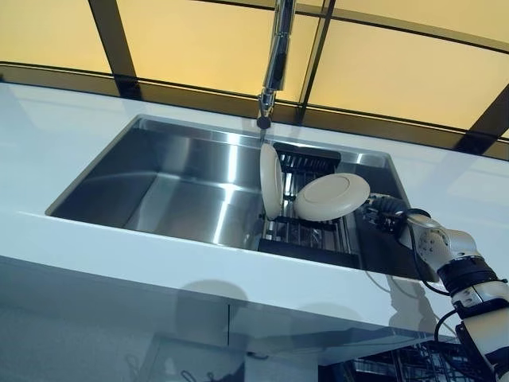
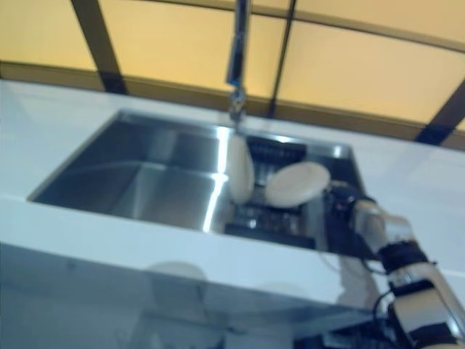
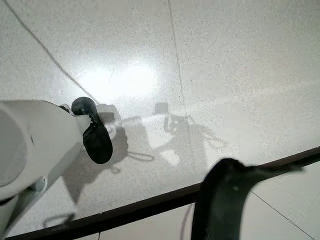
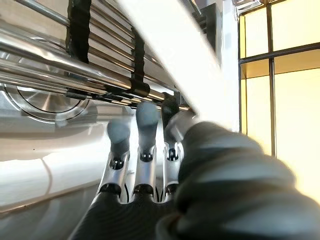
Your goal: Take plates into dishwasher
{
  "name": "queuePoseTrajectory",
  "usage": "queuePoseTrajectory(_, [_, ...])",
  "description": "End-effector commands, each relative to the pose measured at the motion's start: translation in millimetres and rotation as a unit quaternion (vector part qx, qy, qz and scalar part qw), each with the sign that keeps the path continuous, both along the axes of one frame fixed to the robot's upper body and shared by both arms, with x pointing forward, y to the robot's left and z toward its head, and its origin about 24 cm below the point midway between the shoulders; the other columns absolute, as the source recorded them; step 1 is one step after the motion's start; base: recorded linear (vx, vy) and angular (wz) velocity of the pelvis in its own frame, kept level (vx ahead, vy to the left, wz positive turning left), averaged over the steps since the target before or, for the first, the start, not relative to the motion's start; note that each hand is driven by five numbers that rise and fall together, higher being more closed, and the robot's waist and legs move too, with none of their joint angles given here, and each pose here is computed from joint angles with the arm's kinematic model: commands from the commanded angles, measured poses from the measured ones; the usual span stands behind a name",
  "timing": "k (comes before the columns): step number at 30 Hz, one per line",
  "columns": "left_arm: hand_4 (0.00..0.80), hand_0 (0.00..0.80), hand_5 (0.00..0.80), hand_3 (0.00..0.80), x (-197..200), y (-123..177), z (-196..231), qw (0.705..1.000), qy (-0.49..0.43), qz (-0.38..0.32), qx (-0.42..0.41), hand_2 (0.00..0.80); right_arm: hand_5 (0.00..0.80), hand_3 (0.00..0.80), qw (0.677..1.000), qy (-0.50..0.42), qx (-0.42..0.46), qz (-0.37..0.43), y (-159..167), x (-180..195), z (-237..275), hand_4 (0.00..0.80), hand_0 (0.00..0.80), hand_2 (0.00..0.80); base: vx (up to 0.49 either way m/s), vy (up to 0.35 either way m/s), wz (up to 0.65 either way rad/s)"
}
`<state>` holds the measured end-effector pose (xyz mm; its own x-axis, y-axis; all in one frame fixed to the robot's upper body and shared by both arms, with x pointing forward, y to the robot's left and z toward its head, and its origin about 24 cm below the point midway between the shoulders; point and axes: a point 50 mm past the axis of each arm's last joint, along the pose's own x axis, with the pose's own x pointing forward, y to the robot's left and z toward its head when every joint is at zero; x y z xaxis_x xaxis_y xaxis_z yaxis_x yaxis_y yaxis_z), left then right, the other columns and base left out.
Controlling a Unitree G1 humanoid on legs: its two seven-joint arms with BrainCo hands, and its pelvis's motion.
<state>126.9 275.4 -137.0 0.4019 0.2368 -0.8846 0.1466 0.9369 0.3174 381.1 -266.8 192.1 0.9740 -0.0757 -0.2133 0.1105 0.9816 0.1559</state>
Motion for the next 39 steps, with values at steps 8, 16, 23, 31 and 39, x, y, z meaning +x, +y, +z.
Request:
queuePoseTrajectory(8, [0.000,0.000,0.000,0.000,-8.0,3.8,-2.4,0.999,0.021,-0.024,0.019,0.000,0.000,0.000,0.999,-0.028,0.028,-0.001,-6.7,0.3,25.1,0.000,0.000,0.000,0.000,0.000,0.00])
queuePoseTrajectory(16, [0.000,0.000,0.000,0.000,-9.5,6.1,-2.0,0.999,0.025,-0.029,0.022,0.000,0.000,0.000,0.999,-0.007,0.033,-0.004,-14.3,-3.2,18.1,0.000,0.000,0.000,-0.001,-0.005,-0.02])
queuePoseTrajectory(23, [0.000,0.000,0.000,0.000,-10.8,6.9,-2.2,0.999,0.027,-0.032,0.022,0.000,0.000,0.000,0.999,-0.007,0.049,0.007,-17.8,-5.3,17.7,0.000,0.000,0.000,0.000,-0.008,-0.03])
queuePoseTrajectory(31, [0.000,0.000,0.000,0.000,-8.4,5.9,-1.7,0.999,0.022,-0.024,0.018,0.000,0.000,0.000,0.998,0.000,0.052,0.018,-13.0,-5.7,17.0,0.000,0.000,0.000,0.002,-0.002,-0.02])
queuePoseTrajectory(39, [0.000,0.000,0.000,0.000,-1.5,3.8,0.6,1.000,0.002,-0.028,0.012,0.000,0.000,0.000,0.998,0.019,0.042,0.031,-10.6,-6.6,5.0,0.000,0.000,0.000,0.000,0.000,0.00])
